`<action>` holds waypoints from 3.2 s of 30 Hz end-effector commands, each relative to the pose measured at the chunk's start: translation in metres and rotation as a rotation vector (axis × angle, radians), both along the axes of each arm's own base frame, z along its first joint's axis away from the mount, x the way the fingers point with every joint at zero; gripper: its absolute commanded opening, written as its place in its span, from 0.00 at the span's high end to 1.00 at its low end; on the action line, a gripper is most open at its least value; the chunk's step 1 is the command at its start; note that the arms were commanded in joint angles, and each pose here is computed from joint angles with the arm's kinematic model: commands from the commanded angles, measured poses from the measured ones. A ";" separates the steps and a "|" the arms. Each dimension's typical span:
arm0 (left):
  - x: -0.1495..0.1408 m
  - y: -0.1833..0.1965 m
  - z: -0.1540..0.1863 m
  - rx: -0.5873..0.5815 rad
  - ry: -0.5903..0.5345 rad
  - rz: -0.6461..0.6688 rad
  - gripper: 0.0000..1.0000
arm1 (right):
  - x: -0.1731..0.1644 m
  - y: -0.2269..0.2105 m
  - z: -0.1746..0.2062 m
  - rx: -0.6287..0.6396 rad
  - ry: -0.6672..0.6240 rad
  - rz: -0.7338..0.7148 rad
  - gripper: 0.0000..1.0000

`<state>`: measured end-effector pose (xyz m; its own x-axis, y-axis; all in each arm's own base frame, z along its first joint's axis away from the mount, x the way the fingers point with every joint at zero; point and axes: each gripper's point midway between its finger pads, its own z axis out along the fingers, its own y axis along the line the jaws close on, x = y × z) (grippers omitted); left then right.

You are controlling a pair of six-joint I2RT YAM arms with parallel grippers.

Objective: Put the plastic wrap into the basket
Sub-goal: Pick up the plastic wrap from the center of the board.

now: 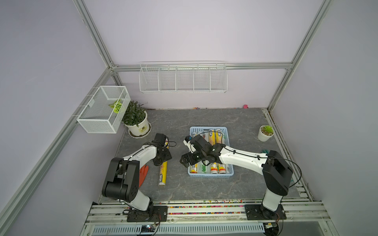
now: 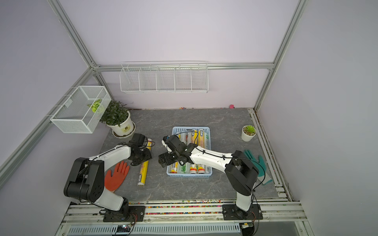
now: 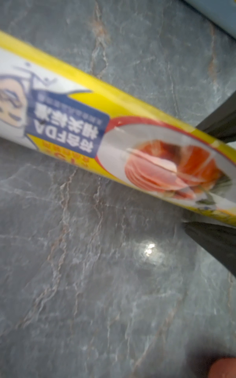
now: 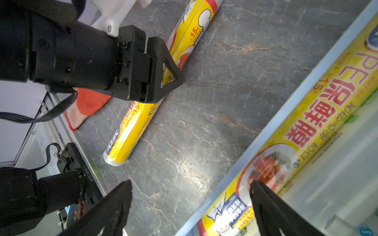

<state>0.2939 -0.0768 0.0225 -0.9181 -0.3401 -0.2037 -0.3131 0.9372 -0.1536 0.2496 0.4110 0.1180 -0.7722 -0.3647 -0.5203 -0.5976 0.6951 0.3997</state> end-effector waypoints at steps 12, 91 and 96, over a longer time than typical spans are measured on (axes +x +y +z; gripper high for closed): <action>-0.015 0.004 0.006 0.076 0.058 -0.092 0.33 | -0.005 -0.005 0.011 0.071 0.014 -0.041 0.06; 0.002 -0.241 0.139 -0.484 -0.179 -0.483 0.87 | 0.028 -0.201 0.041 0.038 -0.121 -0.724 0.03; 0.003 -0.250 0.119 -0.465 -0.122 -0.498 0.87 | 0.026 -0.205 0.041 0.039 -0.124 -0.733 0.03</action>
